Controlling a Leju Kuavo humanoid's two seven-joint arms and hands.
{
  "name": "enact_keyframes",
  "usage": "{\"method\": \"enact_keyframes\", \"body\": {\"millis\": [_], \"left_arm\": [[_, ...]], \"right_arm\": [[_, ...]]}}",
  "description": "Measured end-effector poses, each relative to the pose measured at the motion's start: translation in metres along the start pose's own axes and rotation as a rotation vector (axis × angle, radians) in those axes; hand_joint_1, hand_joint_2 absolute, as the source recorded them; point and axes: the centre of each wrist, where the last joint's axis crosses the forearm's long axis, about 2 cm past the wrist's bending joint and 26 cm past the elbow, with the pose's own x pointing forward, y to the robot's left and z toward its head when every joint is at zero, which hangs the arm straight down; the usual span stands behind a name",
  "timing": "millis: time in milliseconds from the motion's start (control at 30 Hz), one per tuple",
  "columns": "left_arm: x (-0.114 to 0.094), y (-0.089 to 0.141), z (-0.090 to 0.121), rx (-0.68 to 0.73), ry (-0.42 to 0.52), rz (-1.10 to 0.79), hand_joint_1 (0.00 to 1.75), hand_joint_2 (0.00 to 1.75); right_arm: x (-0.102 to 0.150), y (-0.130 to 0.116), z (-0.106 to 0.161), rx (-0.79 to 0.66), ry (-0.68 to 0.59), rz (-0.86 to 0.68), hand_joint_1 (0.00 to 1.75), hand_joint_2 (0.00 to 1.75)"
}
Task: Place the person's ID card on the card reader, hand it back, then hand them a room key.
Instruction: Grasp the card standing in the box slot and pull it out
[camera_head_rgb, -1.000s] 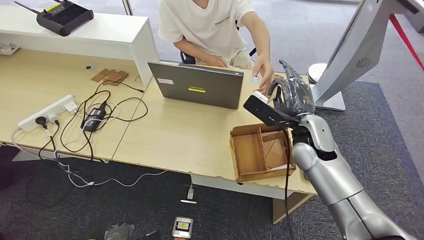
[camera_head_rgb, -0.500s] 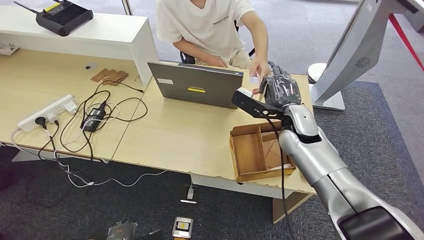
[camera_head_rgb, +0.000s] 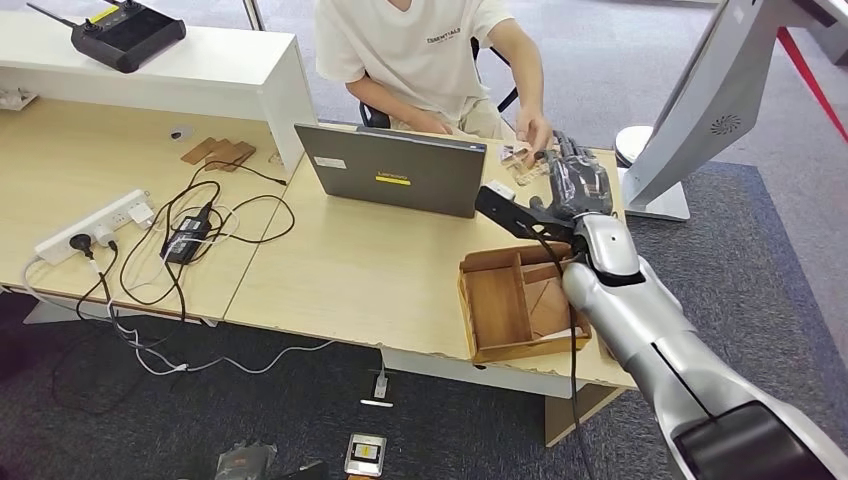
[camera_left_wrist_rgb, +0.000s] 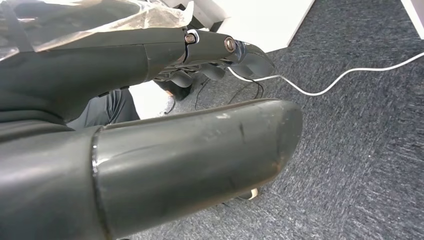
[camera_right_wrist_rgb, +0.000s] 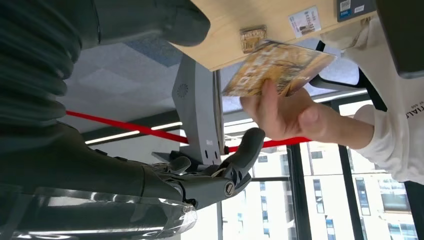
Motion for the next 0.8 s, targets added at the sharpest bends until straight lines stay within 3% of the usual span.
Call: {"method": "enact_keyframes", "body": {"millis": [367,600,800], "left_arm": [[-0.005,-0.007,0.004,0.005,0.007,0.032,0.00,0.00],[-0.016,-0.017,0.009,0.010,0.048,0.081,0.00,0.00],[-0.030,-0.031,0.019,0.021,0.100,0.142,0.00,0.00]], "right_arm": [[-0.016,-0.035,-0.011,-0.335,-0.115,0.322,0.00,1.75],[-0.050,-0.052,-0.007,-0.448,-0.139,0.476,0.00,1.75],[-0.084,-0.058,-0.002,-0.487,-0.081,0.551,0.00,1.75]]}}
